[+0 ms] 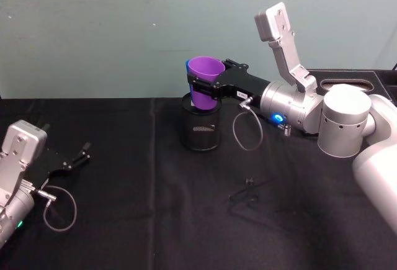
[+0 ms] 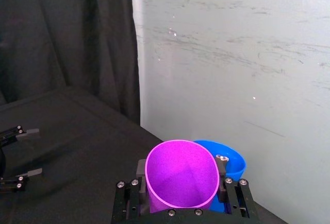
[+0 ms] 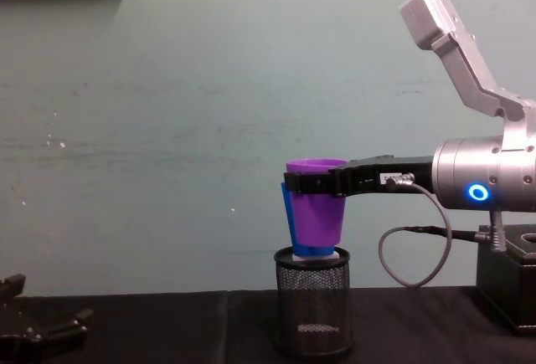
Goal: Pick up one cup with a gripper and tap it against the other cup.
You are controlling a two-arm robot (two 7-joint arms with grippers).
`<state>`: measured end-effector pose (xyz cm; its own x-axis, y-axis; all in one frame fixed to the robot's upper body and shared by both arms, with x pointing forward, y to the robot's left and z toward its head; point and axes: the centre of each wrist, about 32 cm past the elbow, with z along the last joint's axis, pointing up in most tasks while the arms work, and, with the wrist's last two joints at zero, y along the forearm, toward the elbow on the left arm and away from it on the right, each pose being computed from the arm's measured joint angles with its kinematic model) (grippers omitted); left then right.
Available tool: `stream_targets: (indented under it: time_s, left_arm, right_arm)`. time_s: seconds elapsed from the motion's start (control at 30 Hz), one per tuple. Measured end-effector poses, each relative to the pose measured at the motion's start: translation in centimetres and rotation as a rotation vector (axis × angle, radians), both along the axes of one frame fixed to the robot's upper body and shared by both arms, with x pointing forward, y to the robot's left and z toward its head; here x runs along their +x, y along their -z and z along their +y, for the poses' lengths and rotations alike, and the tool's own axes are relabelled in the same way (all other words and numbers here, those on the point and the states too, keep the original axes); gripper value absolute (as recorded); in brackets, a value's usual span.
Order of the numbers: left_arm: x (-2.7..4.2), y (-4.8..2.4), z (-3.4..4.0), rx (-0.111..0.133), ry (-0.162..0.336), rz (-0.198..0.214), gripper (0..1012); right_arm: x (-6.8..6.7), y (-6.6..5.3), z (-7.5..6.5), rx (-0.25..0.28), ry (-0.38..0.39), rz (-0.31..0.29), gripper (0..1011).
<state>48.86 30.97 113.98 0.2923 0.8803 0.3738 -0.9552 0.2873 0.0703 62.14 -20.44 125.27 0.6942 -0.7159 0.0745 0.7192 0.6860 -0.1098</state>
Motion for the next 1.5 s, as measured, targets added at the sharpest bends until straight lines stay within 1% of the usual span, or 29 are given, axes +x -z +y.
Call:
stream_targets:
  time_s: [0.77, 0.9, 1.03, 1.27, 1.37, 1.43, 1.5]
  left_arm:
    - [0.0, 0.0, 0.0, 0.0, 0.0, 0.0, 1000]
    - [0.0, 0.0, 0.0, 0.0, 0.0, 0.0, 1000]
    - [0.0, 0.0, 0.0, 0.0, 0.0, 0.0, 1000]
    - [0.0, 0.0, 0.0, 0.0, 0.0, 0.0, 1000]
    - [0.0, 0.0, 0.0, 0.0, 0.0, 0.0, 1000]
    - [0.0, 0.0, 0.0, 0.0, 0.0, 0.0, 1000]
    - [0.0, 0.0, 0.0, 0.0, 0.0, 0.0, 1000]
  right_arm:
    - [0.0, 0.0, 0.0, 0.0, 0.0, 0.0, 741]
    - [-0.2, 0.1, 0.0, 0.001, -0.005, -0.006, 739]
    - [-0.7, 0.2, -0.1, 0.009, -0.017, -0.017, 741]
    - [-2.4, 0.9, -0.7, 0.022, -0.045, -0.02, 741]
    - [-3.6, 1.6, -1.1, 0.027, -0.062, -0.025, 741]
    - [-4.2, 1.9, -1.2, 0.029, -0.069, -0.029, 741]
    - [-5.0, 2.4, -1.5, 0.031, -0.077, -0.031, 741]
